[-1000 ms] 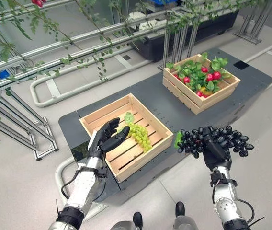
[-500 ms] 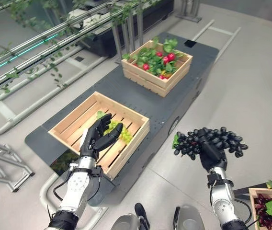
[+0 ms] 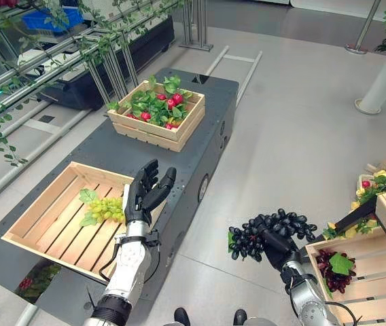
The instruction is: Pick up the fruits from the basket on one side to the basket on the other side
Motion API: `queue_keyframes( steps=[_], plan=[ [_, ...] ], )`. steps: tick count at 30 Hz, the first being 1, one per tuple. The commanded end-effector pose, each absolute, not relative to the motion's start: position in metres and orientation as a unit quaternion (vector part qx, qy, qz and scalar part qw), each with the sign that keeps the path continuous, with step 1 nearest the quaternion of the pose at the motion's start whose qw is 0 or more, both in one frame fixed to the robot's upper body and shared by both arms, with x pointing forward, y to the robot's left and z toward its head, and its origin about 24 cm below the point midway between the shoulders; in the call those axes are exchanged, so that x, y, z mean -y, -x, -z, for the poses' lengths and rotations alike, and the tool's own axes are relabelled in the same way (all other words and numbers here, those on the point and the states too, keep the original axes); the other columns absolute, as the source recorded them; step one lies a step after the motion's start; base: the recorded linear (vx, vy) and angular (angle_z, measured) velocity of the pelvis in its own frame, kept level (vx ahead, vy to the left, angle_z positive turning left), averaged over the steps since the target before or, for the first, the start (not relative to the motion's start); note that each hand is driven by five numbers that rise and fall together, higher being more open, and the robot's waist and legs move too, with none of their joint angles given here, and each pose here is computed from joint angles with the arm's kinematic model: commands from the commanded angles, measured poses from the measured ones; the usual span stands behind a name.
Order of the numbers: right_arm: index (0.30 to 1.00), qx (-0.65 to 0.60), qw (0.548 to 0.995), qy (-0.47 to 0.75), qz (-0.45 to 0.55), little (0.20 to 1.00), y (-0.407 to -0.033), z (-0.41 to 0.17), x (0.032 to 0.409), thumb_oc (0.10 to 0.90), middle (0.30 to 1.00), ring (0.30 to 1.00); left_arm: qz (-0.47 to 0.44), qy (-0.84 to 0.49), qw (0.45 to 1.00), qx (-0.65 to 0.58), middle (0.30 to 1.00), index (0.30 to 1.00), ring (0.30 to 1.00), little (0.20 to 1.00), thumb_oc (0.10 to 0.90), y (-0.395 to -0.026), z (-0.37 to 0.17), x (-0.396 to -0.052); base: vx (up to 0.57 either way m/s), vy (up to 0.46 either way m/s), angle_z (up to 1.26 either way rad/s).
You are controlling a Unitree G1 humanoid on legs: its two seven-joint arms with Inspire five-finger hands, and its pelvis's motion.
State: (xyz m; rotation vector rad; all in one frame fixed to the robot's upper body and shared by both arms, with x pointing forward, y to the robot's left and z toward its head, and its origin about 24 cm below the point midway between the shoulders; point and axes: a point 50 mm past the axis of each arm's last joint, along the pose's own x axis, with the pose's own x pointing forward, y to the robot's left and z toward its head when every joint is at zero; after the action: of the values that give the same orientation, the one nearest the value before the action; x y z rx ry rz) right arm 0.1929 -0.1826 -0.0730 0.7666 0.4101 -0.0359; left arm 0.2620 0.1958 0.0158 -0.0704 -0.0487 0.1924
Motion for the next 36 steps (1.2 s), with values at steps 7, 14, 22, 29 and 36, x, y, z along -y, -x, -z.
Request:
queue_keyframes(
  steps=[7, 14, 22, 29, 36],
  plan=[
    [0.300, -0.167, 0.911, -0.367, -0.086, 0.300, -0.227, 0.051, 0.163, 0.400, 0.300, 0.300, -0.112, 0.036, 0.989, 0.085, 0.900, 0.900, 0.900, 0.900, 0.800, -0.266, -0.033, -0.203, -0.09, 0.044, -0.40],
    [0.300, -0.183, 0.903, -0.384, -0.058, 0.300, -0.229, 0.063, 0.161, 0.400, 0.300, 0.300, -0.122, 0.039, 0.986, 0.103, 0.900, 0.900, 0.900, 0.900, 0.800, -0.277, -0.043, -0.212, 0.01, 0.174, -0.99],
    [0.300, -0.189, 0.890, -0.414, 0.023, 0.300, -0.204, 0.081, 0.168, 0.400, 0.300, 0.300, -0.107, 0.027, 0.991, 0.076, 0.900, 0.900, 0.900, 0.900, 0.800, -0.271, -0.030, -0.211, 0.05, 0.106, -0.27],
    [0.300, -0.193, 0.888, -0.416, 0.014, 0.300, -0.201, 0.082, 0.168, 0.400, 0.300, 0.300, -0.138, 0.016, 0.989, 0.053, 0.900, 0.900, 0.900, 0.900, 0.800, -0.250, -0.017, -0.228, -0.01, 0.000, -0.64],
    [0.300, -0.167, 0.890, -0.424, -0.007, 0.300, -0.214, 0.077, 0.160, 0.400, 0.300, 0.300, -0.175, 0.101, 0.979, 0.015, 0.900, 0.900, 0.900, 0.900, 0.800, -0.242, -0.003, -0.242, -0.01, -0.300, -0.80]
  ],
)
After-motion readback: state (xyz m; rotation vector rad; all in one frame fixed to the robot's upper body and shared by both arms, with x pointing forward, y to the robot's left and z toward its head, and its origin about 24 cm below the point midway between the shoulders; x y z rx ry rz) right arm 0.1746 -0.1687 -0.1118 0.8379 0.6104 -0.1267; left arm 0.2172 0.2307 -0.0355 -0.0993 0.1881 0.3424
